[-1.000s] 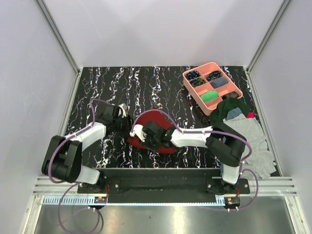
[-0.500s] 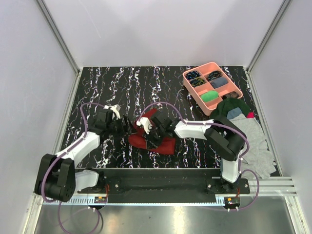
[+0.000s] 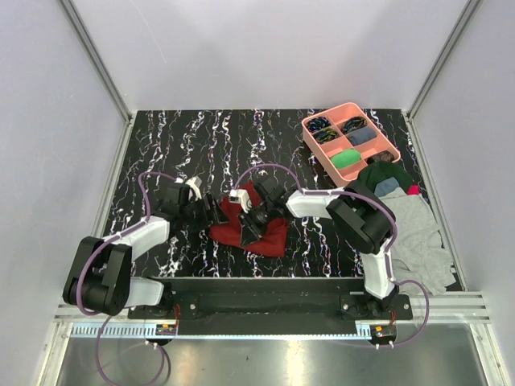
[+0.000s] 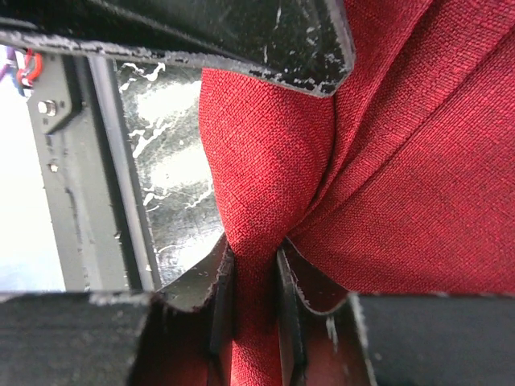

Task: Fold the napkin, place the utensils inside, and roll it up
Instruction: Roll the napkin with the utensil

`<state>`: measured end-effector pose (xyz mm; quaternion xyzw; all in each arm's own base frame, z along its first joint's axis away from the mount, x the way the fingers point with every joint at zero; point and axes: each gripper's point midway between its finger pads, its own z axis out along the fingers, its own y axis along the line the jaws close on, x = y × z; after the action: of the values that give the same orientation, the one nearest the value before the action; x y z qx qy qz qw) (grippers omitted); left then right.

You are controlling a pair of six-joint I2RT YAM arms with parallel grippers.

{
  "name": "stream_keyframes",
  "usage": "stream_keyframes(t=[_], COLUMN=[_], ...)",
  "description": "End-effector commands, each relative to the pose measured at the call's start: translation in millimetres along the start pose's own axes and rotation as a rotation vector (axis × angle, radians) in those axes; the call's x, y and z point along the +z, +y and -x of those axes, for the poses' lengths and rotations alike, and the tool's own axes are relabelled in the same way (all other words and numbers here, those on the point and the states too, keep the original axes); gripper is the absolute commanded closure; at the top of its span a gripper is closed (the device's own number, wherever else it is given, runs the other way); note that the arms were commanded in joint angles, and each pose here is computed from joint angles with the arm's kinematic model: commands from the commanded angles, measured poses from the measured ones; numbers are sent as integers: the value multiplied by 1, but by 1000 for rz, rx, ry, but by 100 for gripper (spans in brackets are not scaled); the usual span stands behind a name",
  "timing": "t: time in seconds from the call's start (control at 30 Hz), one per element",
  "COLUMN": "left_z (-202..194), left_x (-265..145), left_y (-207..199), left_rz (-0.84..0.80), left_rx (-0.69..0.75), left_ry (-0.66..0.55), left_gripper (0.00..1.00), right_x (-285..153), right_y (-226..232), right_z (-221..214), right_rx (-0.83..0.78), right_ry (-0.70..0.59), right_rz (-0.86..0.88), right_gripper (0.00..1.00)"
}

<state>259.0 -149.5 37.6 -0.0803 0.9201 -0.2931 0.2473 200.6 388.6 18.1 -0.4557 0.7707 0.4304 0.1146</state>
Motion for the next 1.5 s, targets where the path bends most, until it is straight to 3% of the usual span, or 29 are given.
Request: stream_keyframes(t=[0.0,0.13,0.23,0.4,0.5,0.73,0.9,1.47], left_z=[5,3,-4,-11,-11,-13,-14,-12], left_x=[3,3,6,8,9,13,14,11], left_y=[-1,3,7,13,12,10,11,10], left_rz=[-16,-3,6,29,26,24,45,68], left_rx=[13,15,0,-11,-7,-8,-15,-22], left_ry=[-31,-31,-10,16,28,70,103,130], left_gripper=[25,30,46,81,91,98,100,100], right_x=[11,12,11,1,-10,-52,-87,-94], right_y=[-16,-22,-27,-29,-24,-10,-6,-23], right_z=[-47,-48,-46,-31,-16,13,13,-21], right_rx=[134,152,163,144,127,58,16,124], right_ry=[139,146,142,109,76,-28,-82,-14], right_rz=[-10,-12,-21,-76,-108,-241,-380,-500], right_gripper=[77,76,74,52,40,18,11,10])
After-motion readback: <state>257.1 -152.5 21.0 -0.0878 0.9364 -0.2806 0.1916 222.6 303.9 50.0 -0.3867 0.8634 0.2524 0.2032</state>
